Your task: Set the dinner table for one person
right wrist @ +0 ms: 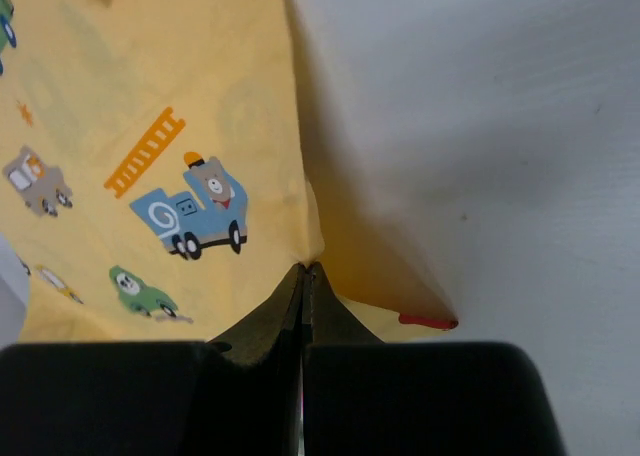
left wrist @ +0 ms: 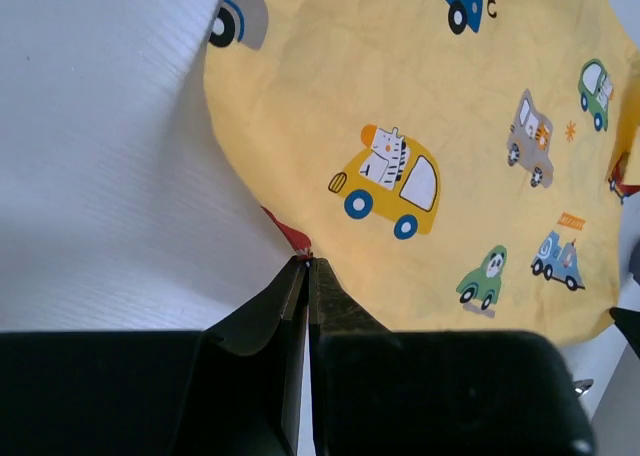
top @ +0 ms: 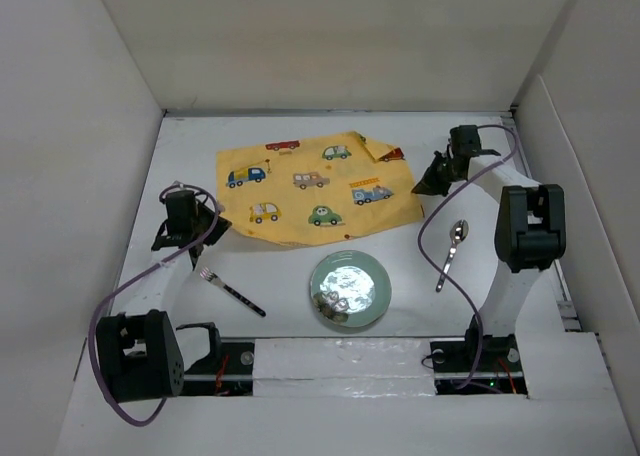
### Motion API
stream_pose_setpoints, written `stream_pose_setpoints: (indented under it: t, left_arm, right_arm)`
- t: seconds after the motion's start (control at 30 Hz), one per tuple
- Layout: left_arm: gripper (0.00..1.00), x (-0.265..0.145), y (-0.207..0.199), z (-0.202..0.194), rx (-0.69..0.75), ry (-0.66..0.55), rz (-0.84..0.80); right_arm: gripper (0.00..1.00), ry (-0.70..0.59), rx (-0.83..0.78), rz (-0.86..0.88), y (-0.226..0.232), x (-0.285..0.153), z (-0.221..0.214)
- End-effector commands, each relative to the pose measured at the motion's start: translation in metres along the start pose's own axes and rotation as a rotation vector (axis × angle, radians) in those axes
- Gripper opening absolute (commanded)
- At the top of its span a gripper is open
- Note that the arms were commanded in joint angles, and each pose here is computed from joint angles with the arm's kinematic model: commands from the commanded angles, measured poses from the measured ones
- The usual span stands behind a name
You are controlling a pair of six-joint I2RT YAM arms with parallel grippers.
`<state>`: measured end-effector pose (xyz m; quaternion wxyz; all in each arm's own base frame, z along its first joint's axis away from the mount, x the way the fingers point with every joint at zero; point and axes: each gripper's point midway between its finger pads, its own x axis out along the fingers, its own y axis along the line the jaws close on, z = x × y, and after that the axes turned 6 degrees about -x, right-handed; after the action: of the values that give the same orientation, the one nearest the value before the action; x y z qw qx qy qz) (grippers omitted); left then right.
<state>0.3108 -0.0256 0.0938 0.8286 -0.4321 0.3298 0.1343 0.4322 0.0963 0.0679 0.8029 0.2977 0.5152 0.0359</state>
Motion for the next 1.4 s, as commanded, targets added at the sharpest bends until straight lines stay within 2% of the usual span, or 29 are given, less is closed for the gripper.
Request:
stream_pose_setpoints:
  t: [0.0, 0.17, 0.3, 0.47, 0.7, 0.73, 0.8, 0.83, 0.93, 1.0, 1.03, 1.07, 1.1, 1.13, 1.2, 1.23, 1.3, 1.33, 1.37]
  left_arm:
    - [0.00, 0.001, -0.008, 0.005, -0.027, -0.034, -0.046]
    - [0.00, -0.002, 0.014, 0.003, -0.047, -0.073, 0.027]
    - [0.00, 0.004, 0.018, 0.001, -0.028, -0.053, 0.046]
    - [0.00, 0.009, 0.023, -0.005, -0.016, -0.018, 0.067]
    - [0.00, 0.002, 0.037, -0.010, -0.007, -0.023, 0.111]
    - [0.19, 0.000, 0.037, -0.009, -0.010, -0.027, 0.116]
    - [0.39, -0.003, 0.030, -0.004, 0.006, -0.036, 0.099]
    - [0.45, -0.005, 0.025, -0.001, 0.013, -0.040, 0.090]
    - [0.65, -0.017, -0.002, 0.017, 0.044, -0.078, 0.024]
    - [0.66, -0.028, -0.023, 0.031, 0.075, -0.105, -0.026]
    - [0.61, -0.031, -0.032, 0.031, 0.098, -0.109, -0.049]
    - [0.54, -0.037, -0.048, 0.038, 0.125, -0.130, -0.085]
    - [0.47, -0.039, -0.059, 0.038, 0.153, -0.126, -0.109]
    - [0.27, -0.042, -0.069, 0.038, 0.200, -0.119, -0.140]
    - [0.05, -0.050, -0.095, 0.043, 0.237, -0.101, -0.216]
    - [0.00, -0.053, -0.102, 0.048, 0.257, -0.109, -0.235]
    - [0.00, -0.063, -0.123, 0.058, 0.284, -0.126, -0.285]
    - [0.00, -0.067, -0.129, 0.061, 0.299, -0.132, -0.299]
    - [0.00, -0.072, -0.140, 0.067, 0.333, -0.142, -0.324]
  right_arm:
    - [0.00, -0.113, -0.069, -0.015, 0.013, -0.019, 0.037]
    - [0.00, -0.141, -0.047, -0.098, -0.015, -0.029, 0.029]
    - [0.00, -0.157, -0.005, -0.146, -0.046, -0.043, 0.004]
    - [0.00, -0.138, 0.030, -0.163, -0.067, -0.041, -0.007]
    - [0.00, -0.111, 0.035, -0.144, -0.067, -0.035, -0.014]
    - [0.05, -0.115, 0.033, -0.140, -0.065, -0.037, -0.012]
    - [0.19, -0.133, 0.021, -0.128, -0.057, -0.047, -0.006]
    - [0.34, -0.139, 0.008, -0.124, -0.050, -0.050, -0.004]
    - [0.50, -0.225, -0.020, -0.109, -0.027, -0.078, 0.018]
    - [0.51, -0.284, -0.028, -0.110, -0.015, -0.098, 0.035]
    - [0.44, -0.351, -0.042, -0.116, -0.007, -0.113, 0.054]
    - [0.24, -0.388, -0.045, -0.128, -0.004, -0.120, 0.064]
    - [0.00, -0.436, -0.049, -0.136, -0.001, -0.127, 0.076]
    - [0.00, -0.503, -0.033, -0.156, -0.005, -0.142, 0.099]
    - [0.00, -0.576, -0.008, -0.173, -0.011, -0.152, 0.123]
    - [0.00, -0.620, 0.024, -0.217, -0.023, -0.158, 0.142]
    - [0.01, -0.646, 0.067, -0.264, -0.037, -0.158, 0.158]
    - [0.22, -0.650, 0.077, -0.290, -0.041, -0.156, 0.163]
    - [0.34, -0.652, 0.096, -0.314, -0.051, -0.151, 0.176]
